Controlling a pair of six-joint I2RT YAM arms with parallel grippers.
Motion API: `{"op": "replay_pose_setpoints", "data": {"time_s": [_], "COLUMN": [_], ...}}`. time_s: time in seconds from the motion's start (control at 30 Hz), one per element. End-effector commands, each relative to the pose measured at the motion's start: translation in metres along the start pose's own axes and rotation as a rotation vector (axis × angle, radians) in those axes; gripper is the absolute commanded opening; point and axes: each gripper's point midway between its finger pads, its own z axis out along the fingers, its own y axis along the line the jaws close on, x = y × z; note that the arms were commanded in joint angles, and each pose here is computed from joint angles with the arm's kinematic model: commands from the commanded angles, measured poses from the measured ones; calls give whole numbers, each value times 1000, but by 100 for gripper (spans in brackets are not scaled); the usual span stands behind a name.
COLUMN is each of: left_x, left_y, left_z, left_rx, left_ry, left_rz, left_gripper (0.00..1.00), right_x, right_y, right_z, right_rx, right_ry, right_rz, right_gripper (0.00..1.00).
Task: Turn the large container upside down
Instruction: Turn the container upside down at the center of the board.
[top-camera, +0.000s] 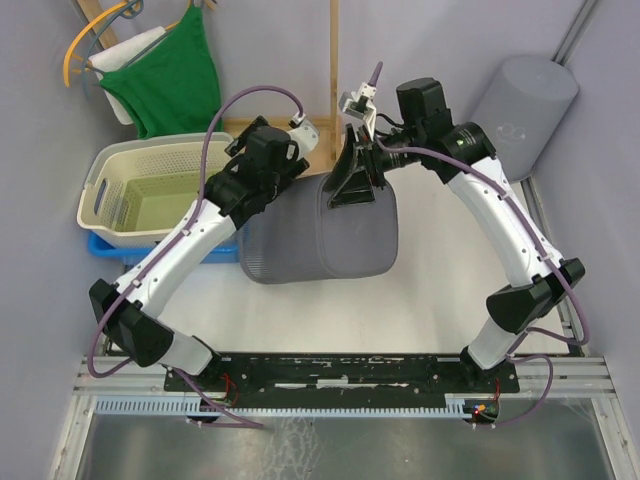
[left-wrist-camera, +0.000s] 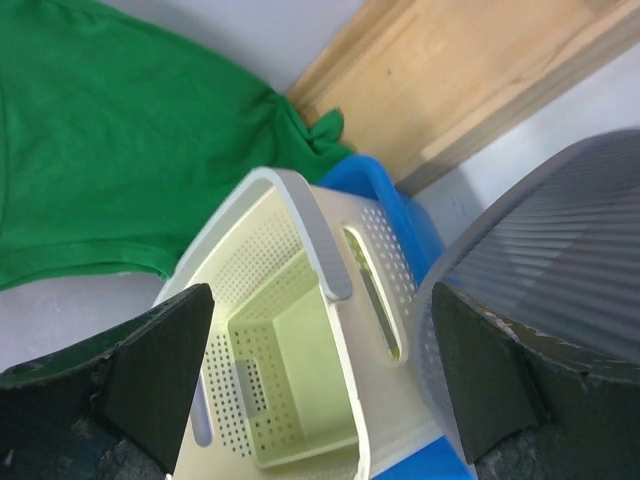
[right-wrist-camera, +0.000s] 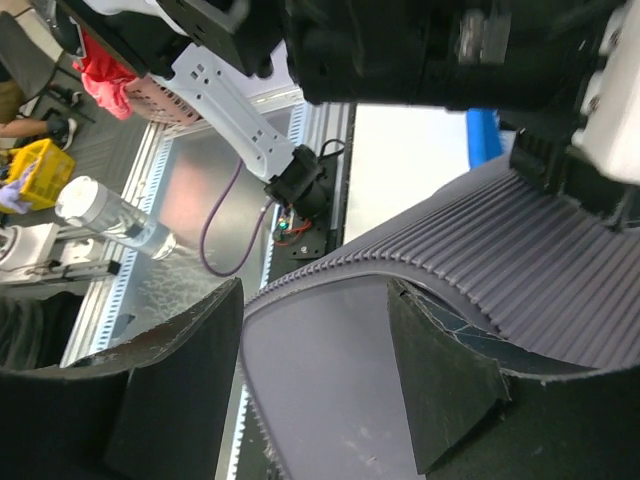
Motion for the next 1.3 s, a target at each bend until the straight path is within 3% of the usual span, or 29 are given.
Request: {"op": "replay_pose_setpoints", "data": {"time_s": [0.0,0.2,0.53,0.63,0.77,0.87,1.03,1.1,1.27], "left_x": [30,44,19,21,30,46,73,79,95], "left_y": [-33,-59,-77,-62,-11,27,69,78,92], "left_z": [8,14,15,21,25,24,9,0,-13], "left_rx": [67,146,247,150,-66,-129,-197,-212,-236], "left_ry": [75,88,49,66,106,136,153,149,144], "left_rz": [30,5,-39,-29,-32,-113,-191,-208,-248], "left_gripper": [97,97,97,97,98,98,98,98,98], "right_x": [-27,-38,-39,-35,-41,-17,92,124,155], "right_y": [-1,-9,-8,-3,29,79,97,101,116], "right_z": [-9,-1,-4,-9,-17,0,68,89,119], "right_rx": [63,34,60,90,84,-28,16,-12,-70], "right_ry": [-71,-115,-120,-100,-64,55,588,729,833], "right_rz": [-161,-87,-102,-140,-220,-334,-703,-771,-850], "right_gripper": [68,68,68,68,72,79,81,81,81]}}
